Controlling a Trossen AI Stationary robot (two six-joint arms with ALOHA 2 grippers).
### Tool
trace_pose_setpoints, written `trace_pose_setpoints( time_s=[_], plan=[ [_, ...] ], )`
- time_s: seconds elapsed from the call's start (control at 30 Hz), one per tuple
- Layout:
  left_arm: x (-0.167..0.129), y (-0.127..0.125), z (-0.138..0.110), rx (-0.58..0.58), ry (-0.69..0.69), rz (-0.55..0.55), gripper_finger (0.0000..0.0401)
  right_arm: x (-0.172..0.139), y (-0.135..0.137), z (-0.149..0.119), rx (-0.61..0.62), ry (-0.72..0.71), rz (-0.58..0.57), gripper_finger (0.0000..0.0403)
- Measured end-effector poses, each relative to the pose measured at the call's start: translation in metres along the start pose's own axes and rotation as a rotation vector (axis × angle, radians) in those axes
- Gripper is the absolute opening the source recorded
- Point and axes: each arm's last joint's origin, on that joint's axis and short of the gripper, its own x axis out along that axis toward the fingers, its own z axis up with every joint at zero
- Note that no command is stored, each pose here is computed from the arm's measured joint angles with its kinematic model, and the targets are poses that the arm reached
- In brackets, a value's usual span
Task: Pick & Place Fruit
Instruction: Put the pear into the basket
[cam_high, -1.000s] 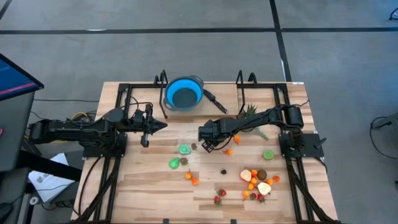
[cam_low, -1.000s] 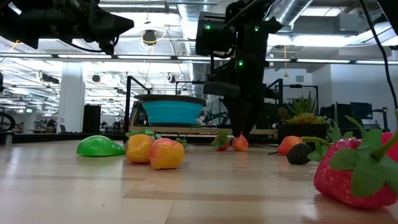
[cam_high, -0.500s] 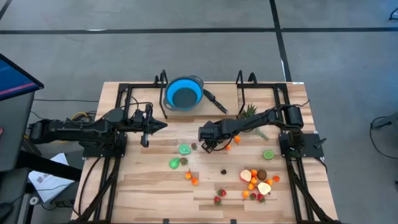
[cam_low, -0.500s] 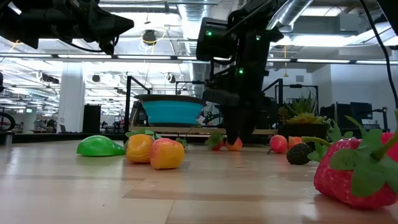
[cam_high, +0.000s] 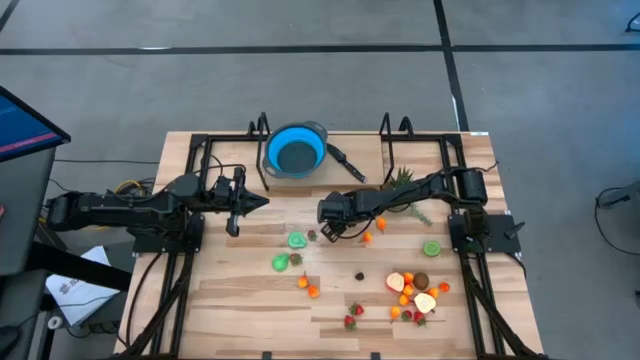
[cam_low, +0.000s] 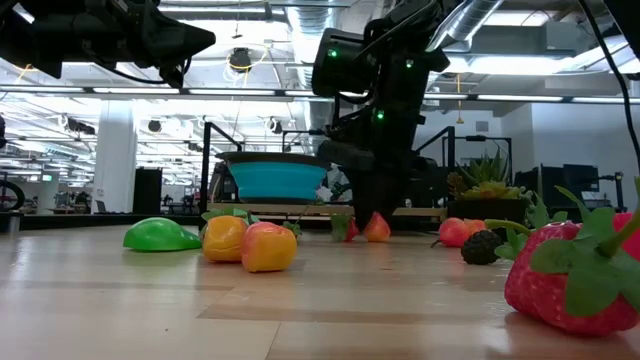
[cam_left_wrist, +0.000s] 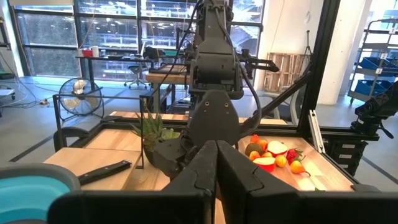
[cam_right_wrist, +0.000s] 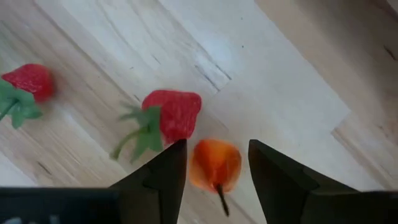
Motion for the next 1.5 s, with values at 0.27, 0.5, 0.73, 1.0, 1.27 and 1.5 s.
trace_pose_setpoints(
  time_s=[0.27,0.5,0.73,1.0,1.27,1.5],
  plan=[
    [0.0,0.0,0.0,0.0,0.0,0.0,0.0002,0.0,0.001,-0.002,-0.011,0.025,0.019,0.0153],
    [0.0,0.0,0.0,0.0,0.0,0.0,0.0002,0.005,0.002,-0.008,-0.048,0.07,0.0,0.0159],
    [0.0,0.0,0.0,0.0,-0.001,0.0,0.0002,0.014,0.006,-0.009,-0.049,0.089,0.023,0.0157],
    [0.0,0.0,0.0,0.0,-0.001,0.001,0.0002,0.013,0.005,-0.008,-0.047,0.069,0.014,0.0141],
    [0.0,0.0,0.0,0.0,-0.001,0.0,0.0002,0.013,0.005,-0.008,-0.057,0.068,0.016,0.0135],
    [0.0,0.0,0.0,0.0,-0.001,0.0,0.0002,0.012,0.007,-0.009,-0.075,0.065,0.018,0.0126]
  ],
)
